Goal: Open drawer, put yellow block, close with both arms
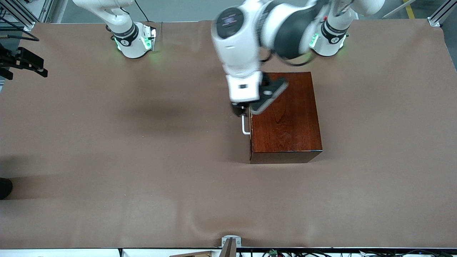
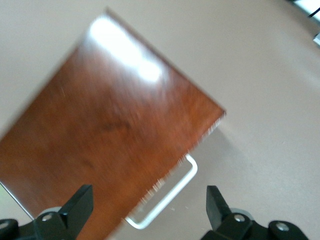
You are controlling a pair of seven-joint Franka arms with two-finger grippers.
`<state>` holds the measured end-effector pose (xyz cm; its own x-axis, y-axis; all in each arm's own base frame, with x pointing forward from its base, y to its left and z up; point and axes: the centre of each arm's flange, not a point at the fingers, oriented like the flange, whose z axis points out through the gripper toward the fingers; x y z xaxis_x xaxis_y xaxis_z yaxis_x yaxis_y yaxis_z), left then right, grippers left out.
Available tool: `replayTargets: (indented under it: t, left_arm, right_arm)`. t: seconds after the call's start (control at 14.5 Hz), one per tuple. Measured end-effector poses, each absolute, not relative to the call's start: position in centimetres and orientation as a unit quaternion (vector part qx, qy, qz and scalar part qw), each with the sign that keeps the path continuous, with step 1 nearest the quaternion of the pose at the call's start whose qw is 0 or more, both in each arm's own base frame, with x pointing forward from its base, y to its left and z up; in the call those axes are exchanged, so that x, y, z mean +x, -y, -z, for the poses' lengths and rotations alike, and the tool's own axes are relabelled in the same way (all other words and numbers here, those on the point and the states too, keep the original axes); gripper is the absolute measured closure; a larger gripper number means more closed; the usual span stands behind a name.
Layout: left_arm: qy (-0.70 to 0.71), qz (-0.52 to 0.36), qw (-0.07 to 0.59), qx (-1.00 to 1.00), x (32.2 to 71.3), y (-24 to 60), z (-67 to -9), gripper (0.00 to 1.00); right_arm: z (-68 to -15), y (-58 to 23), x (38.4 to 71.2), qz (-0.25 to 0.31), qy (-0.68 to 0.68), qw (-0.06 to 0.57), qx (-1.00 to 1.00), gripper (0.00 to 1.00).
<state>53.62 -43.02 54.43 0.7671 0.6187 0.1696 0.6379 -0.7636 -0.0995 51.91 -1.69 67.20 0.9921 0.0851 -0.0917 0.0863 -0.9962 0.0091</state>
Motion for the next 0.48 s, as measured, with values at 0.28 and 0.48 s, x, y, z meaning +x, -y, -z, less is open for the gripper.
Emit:
replayTargets:
  t: [0.28,0.48]
  left_arm:
    - [0.224,0.031,0.075,-0.971,56.7,31.4,-61.1,0.0]
    - [0.175,0.017,0.066,-0.982,57.2,25.1,-64.0,0.0]
  right_arm:
    - [-67.2,1.4,51.9,0.045,-0.045,-0.007,0.998,0.0]
    - [-67.2,1.5,51.9,0.044,-0.043,-0.016,0.998,0.0]
